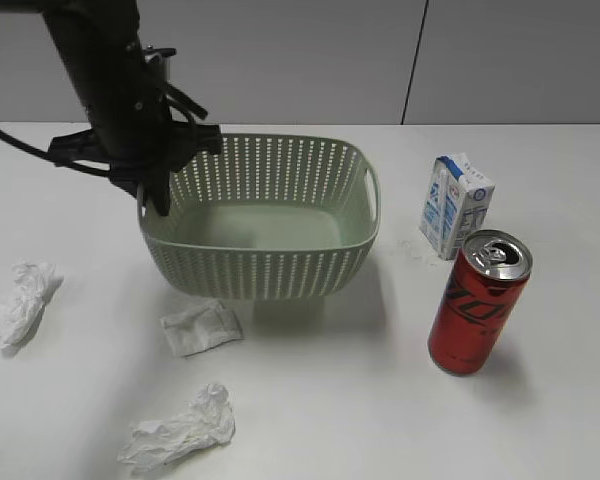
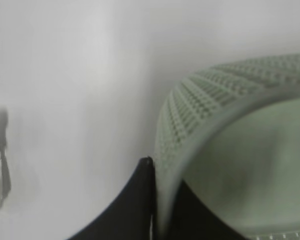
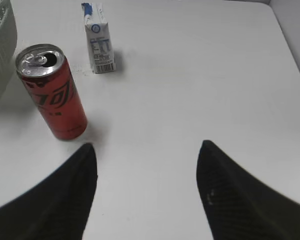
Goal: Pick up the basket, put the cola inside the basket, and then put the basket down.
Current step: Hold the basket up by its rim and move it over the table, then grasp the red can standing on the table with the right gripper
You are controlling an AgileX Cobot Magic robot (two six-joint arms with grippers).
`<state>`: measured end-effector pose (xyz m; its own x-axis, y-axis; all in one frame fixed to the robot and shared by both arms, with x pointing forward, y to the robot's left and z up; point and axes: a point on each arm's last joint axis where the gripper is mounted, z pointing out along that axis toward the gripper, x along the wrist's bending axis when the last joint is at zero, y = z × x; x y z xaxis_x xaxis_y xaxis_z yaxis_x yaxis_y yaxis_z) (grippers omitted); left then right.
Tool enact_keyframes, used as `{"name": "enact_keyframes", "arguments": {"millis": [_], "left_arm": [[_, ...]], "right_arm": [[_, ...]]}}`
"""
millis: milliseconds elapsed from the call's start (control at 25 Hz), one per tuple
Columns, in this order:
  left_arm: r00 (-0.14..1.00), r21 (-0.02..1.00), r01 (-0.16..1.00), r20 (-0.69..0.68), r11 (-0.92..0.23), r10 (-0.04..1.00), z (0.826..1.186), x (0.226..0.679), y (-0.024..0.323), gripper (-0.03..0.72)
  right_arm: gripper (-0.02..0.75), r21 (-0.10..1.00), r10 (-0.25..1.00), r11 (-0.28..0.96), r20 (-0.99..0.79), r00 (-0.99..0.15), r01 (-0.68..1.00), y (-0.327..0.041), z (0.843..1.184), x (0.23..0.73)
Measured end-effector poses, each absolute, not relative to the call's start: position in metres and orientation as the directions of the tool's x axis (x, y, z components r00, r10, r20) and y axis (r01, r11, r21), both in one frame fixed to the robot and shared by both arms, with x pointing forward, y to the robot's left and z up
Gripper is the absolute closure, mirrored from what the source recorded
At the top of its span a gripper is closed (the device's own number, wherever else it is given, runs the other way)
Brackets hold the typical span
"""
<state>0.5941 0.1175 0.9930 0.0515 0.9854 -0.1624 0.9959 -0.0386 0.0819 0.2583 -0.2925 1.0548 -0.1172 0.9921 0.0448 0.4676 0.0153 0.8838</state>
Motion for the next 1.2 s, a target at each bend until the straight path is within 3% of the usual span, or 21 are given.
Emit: {"name": "enact_keyframes", "arguments": {"millis": [320,560,880,1200], "left_arm": [[0.027,0.128,0.992,-0.184,-0.003,0.982,0.993,0.528,0.152,0.690],[0.029,0.185,0.983,-0.210,0.011,0.977,1.003,0.507,0.163,0.690],[0.022,0.200,0.980,-0.218,0.022,0.976,0.995,0.500,0.166,0.690],[0.042,0.222,0.975,-0.221,0.008,0.974,0.995,0.502,0.166,0.690]], "right_arm": [[0.260,0.732,0.984,-0.002,0.121,-0.127,0.681,-0.281,1.102,0.327],[0.253,0.602,0.950,0.051,0.217,-0.224,0.797,-0.259,1.125,0.399],[0.095,0.369,0.910,0.277,0.194,-0.365,0.887,-0.188,1.080,0.463],[0.073,0.300,0.964,0.179,0.134,-0.227,0.937,-0.163,1.033,0.494]]}}
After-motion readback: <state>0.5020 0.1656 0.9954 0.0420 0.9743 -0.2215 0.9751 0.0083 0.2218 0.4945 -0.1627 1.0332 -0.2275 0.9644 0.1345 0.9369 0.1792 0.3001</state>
